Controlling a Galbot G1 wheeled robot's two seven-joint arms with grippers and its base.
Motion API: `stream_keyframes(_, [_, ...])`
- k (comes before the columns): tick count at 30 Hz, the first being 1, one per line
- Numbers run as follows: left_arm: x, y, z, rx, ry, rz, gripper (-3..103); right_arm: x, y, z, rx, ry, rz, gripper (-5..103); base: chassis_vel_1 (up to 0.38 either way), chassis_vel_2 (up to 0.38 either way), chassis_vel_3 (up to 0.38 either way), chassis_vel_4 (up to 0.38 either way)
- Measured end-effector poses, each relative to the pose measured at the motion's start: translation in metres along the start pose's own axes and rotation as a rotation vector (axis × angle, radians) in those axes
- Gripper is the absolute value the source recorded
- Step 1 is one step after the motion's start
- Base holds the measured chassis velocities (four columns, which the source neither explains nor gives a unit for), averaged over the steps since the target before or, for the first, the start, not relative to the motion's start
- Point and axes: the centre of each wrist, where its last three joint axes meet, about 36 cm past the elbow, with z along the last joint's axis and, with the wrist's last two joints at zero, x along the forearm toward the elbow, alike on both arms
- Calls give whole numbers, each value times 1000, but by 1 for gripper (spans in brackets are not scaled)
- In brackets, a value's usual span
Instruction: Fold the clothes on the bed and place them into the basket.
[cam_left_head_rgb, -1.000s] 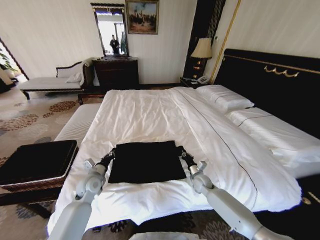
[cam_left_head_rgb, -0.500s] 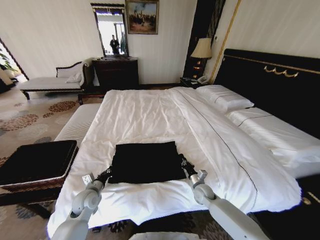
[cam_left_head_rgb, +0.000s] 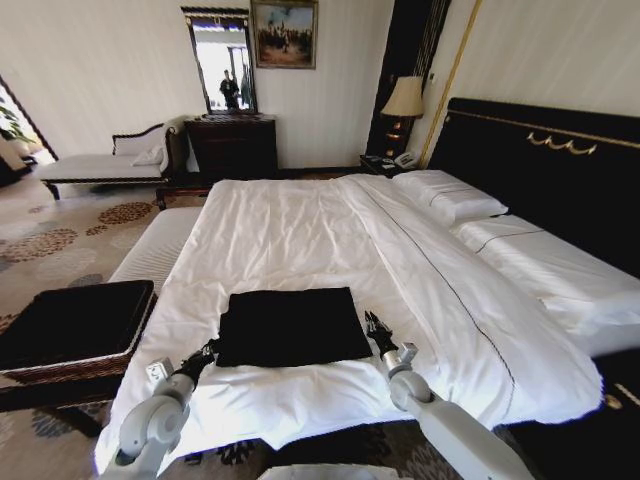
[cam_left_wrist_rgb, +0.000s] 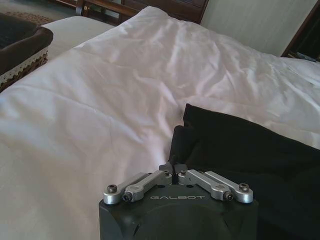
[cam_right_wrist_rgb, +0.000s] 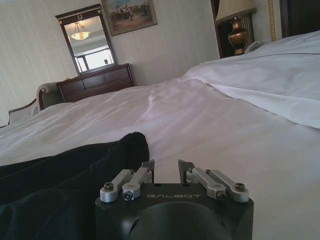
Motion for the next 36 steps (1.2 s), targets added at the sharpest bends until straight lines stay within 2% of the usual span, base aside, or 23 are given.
stream_keyframes(1, [-3, -1, 3, 6, -5, 1, 0, -1, 1, 1, 1, 0, -1, 36, 0, 0, 0, 0])
stream_keyframes(2, [-3, -1, 3, 6, -5, 1, 0, -1, 1, 1, 1, 0, -1, 36, 0, 0, 0, 0])
stream_keyframes(3, [-5, -2, 4, 10, -8, 2, 6, -1, 2, 0, 0, -2, -2, 36, 0, 0, 0, 0])
stream_keyframes(4, [-5, -3, 4, 14, -11, 4, 6, -2, 2, 0, -2, -4, -2, 41, 0, 0, 0, 0])
stream_keyframes(6, [-4, -3, 1, 24, -32, 23, 16, -7, 3, -5, -12, -17, 0, 51, 0, 0, 0, 0])
stream_keyframes(7, [-4, -3, 1, 24, -32, 23, 16, -7, 3, -5, -12, -17, 0, 51, 0, 0, 0, 0])
stream_keyframes(9, [1, 0, -9, 47, -79, 55, 26, -16, 4, -15, -53, -39, -8, 62, 0, 0, 0, 0])
stream_keyframes(11, [2, 7, -24, 111, -151, 92, 38, -28, 5, -26, -117, -53, -25, 68, 0, 0, 0, 0])
stream_keyframes(12, [2, 7, -24, 111, -151, 92, 38, -28, 5, -26, -117, -53, -25, 68, 0, 0, 0, 0])
stream_keyframes(13, [2, 11, -32, 152, -184, 106, 38, -34, 4, -31, -142, -54, -37, 73, 0, 0, 0, 0])
stream_keyframes(14, [-1, 17, -40, 203, -217, 116, 43, -42, 3, -37, -167, -48, -48, 79, 0, 0, 0, 0])
stream_keyframes(15, [-5, 22, -46, 239, -235, 114, 48, -46, 3, -39, -185, -38, -53, 84, 0, 0, 0, 0])
stream_keyframes(16, [-5, 22, -46, 239, -235, 114, 48, -46, 3, -39, -185, -38, -53, 84, 0, 0, 0, 0])
stream_keyframes(18, [-25, 34, -57, 296, -253, 72, 59, -57, 5, -46, -237, -13, -70, 95, 0, 0, 0, 0])
stream_keyframes(19, [-38, 38, -62, 310, -252, 55, 59, -63, 8, -49, -267, 1, -79, 95, 0, 0, 0, 0])
stream_keyframes(20, [-51, 39, -66, 318, -245, 49, 64, -70, 11, -52, -295, 16, -84, 98, 0, 0, 0, 0])
stream_keyframes(21, [-51, 39, -66, 318, -245, 49, 64, -70, 11, -52, -295, 16, -84, 98, 0, 0, 0, 0])
stream_keyframes(22, [-69, 35, -68, 322, -223, 53, 70, -79, 17, -54, -317, 28, -89, 100, 0, 0, 0, 0])
stream_keyframes(25, [-115, 11, -62, 306, -152, 78, 86, -98, 30, -57, -333, 44, -86, 100, 0, 0, 0, 0])
stream_keyframes(26, [-115, 11, -62, 306, -152, 78, 86, -98, 30, -57, -333, 44, -86, 100, 0, 0, 0, 0])
stream_keyframes(28, [-143, -7, -51, 307, -101, 94, 96, -103, 36, -53, -320, 53, -78, 100, 0, 0, 0, 0])
stream_keyframes(30, [-165, -23, -40, 304, -62, 103, 98, -103, 38, -50, -303, 56, -70, 100, 0, 0, 0, 0])
stream_keyframes(36, [-193, -45, -25, 302, -32, 116, 101, -93, 32, -40, -263, 71, -45, 100, 0, 0, 0, 0])
